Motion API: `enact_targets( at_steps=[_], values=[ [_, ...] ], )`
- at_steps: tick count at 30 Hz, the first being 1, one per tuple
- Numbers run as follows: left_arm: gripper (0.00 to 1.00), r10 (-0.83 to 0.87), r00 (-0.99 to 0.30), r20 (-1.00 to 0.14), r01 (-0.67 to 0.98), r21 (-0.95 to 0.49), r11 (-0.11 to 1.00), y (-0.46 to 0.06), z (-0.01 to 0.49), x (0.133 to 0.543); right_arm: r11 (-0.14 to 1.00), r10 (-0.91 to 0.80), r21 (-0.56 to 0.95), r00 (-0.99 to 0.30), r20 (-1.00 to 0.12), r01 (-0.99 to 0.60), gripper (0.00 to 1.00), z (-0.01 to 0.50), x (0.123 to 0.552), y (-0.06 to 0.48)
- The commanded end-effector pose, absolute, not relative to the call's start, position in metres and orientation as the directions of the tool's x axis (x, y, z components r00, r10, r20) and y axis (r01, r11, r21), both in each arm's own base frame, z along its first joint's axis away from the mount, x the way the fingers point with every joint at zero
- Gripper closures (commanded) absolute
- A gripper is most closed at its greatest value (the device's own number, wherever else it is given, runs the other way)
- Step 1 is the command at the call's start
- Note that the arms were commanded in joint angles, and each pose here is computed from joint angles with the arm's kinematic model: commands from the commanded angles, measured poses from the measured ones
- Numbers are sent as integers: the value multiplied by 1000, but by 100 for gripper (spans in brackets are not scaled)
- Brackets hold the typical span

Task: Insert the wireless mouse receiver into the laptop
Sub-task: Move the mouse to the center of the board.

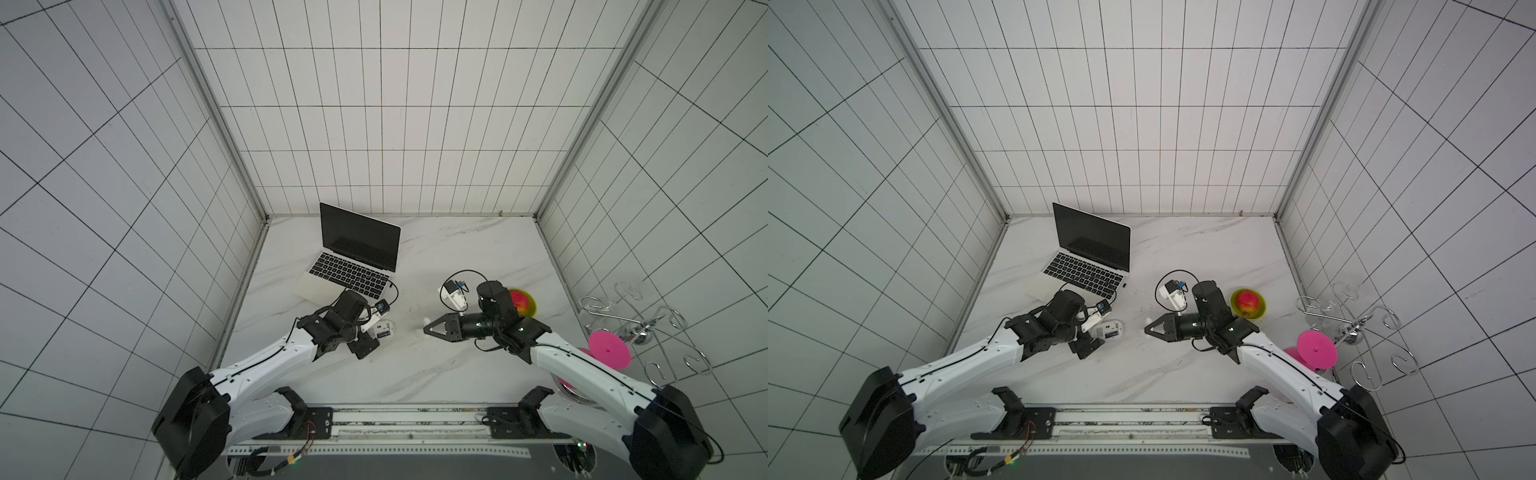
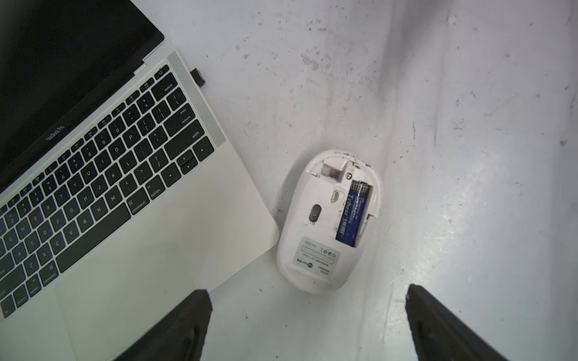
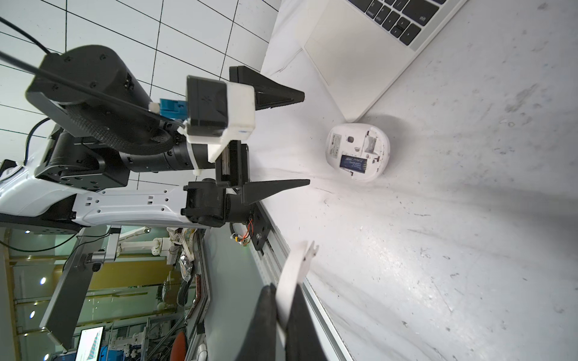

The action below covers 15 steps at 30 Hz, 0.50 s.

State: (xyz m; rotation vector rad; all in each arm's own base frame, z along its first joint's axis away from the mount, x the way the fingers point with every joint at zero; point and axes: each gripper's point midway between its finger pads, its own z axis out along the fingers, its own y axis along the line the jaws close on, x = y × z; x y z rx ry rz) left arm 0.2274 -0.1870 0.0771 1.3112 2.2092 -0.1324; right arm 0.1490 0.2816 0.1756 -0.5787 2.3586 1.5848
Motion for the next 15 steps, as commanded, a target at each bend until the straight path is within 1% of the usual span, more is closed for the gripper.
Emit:
enact_targets(
  at_steps=[1,5,9,15],
  values=[
    [2,833,-296,-468,848,272,454,-185,67,239,309,-213,833,-887,-409,-458,100,175,145,280],
    [2,853,-282,-439,866,267,423,-188,53,243,300,-218,841,-890,-399,-451,100,175,141,279],
    [2,847,-304,-436,876,221,428,-189,46,247,315,-208,843,-899,-386,-435,100,169,140,276],
    [8,849,-323,-417,895,158,418,-194,34,240,335,-205,850,-912,-355,-407,100,160,139,274]
  ],
)
